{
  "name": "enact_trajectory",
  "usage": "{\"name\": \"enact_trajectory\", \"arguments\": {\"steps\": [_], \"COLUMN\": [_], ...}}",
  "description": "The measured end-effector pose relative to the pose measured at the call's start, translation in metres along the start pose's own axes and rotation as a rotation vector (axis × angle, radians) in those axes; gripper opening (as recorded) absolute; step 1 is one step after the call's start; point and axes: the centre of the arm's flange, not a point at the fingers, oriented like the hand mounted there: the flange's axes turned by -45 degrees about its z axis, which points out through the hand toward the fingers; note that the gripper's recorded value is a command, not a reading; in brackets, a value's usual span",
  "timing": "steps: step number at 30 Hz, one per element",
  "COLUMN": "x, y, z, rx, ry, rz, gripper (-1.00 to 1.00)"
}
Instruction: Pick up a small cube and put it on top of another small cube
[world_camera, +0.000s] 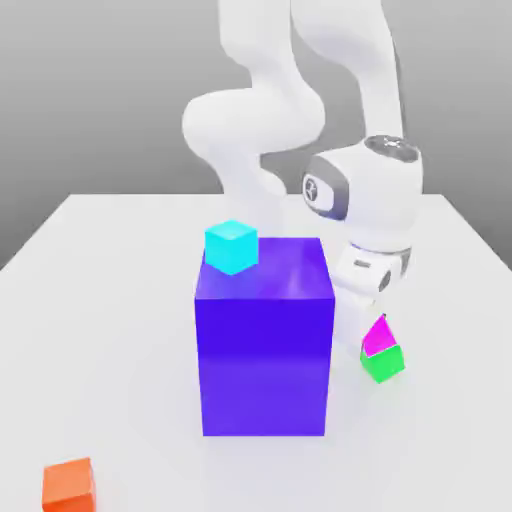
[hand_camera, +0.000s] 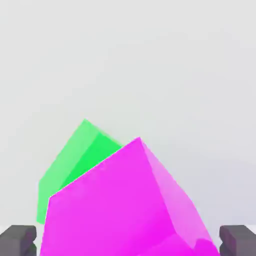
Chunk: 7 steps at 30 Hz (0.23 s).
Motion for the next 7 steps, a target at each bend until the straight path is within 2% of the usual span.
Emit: {"name": "enact_trajectory", "arguments": {"steps": [7], "x": [0.000], "y": [0.001], "z": [-0.048], "rx": [-0.001], "ry": [-0.001], "rz": [0.001], "gripper": [1.00]}}
